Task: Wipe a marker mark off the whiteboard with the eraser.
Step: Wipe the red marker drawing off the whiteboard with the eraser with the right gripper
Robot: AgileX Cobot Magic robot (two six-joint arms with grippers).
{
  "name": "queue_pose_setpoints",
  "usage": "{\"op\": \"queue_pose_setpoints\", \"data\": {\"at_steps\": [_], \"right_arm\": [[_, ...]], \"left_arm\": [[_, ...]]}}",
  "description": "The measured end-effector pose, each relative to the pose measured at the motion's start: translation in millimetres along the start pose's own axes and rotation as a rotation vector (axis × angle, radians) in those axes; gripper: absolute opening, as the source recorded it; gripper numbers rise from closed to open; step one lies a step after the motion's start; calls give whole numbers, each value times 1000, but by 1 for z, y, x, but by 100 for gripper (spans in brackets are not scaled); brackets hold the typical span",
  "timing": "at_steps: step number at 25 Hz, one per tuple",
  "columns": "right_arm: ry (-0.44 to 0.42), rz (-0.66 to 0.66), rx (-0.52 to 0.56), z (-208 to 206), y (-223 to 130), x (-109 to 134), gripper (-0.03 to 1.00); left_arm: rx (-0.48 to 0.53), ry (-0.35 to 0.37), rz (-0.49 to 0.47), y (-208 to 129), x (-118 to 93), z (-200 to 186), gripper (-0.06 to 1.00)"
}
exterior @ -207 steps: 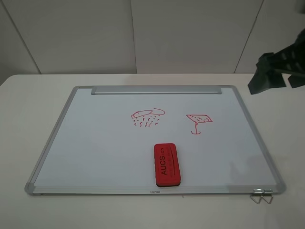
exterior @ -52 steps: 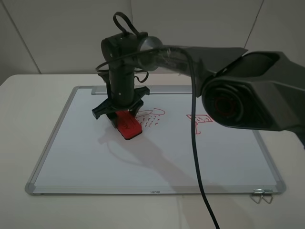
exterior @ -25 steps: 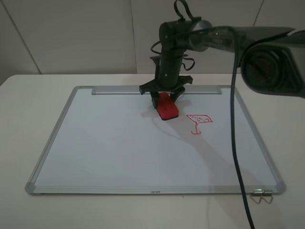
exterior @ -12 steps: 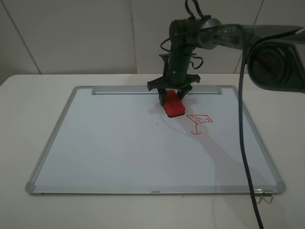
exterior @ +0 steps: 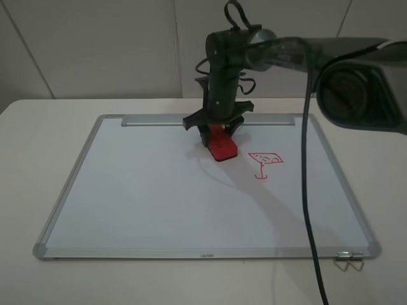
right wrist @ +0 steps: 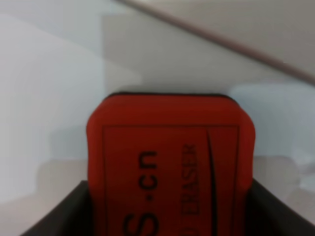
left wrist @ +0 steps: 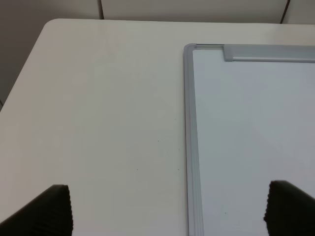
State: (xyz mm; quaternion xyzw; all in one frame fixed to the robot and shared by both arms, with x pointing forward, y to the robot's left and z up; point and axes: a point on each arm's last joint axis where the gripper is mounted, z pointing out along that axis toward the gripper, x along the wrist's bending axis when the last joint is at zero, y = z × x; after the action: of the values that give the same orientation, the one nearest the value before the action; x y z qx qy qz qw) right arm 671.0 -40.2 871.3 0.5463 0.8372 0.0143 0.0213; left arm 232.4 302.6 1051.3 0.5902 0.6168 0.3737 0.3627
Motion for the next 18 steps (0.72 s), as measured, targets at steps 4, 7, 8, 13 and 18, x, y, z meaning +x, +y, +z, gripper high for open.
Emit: {"op": "queue_pose_setpoints", "data": {"at_steps": [4,7,8,13,18], "right_arm": [[74,-53,18,1,-8,45,50],[140,-84,34,-1,-17,79,50],[159,-97,39,-2,-20,90,49],[195,-160,55,-4,-35,129,49],[186,-174,52,-6,-37,133,49]], "left_arm": [[0,0,0,0,0,0,78],[0,0,0,0,0,0,78],[0,0,0,0,0,0,78],[0,0,0,0,0,0,78],[0,0,0,0,0,0,78]]}}
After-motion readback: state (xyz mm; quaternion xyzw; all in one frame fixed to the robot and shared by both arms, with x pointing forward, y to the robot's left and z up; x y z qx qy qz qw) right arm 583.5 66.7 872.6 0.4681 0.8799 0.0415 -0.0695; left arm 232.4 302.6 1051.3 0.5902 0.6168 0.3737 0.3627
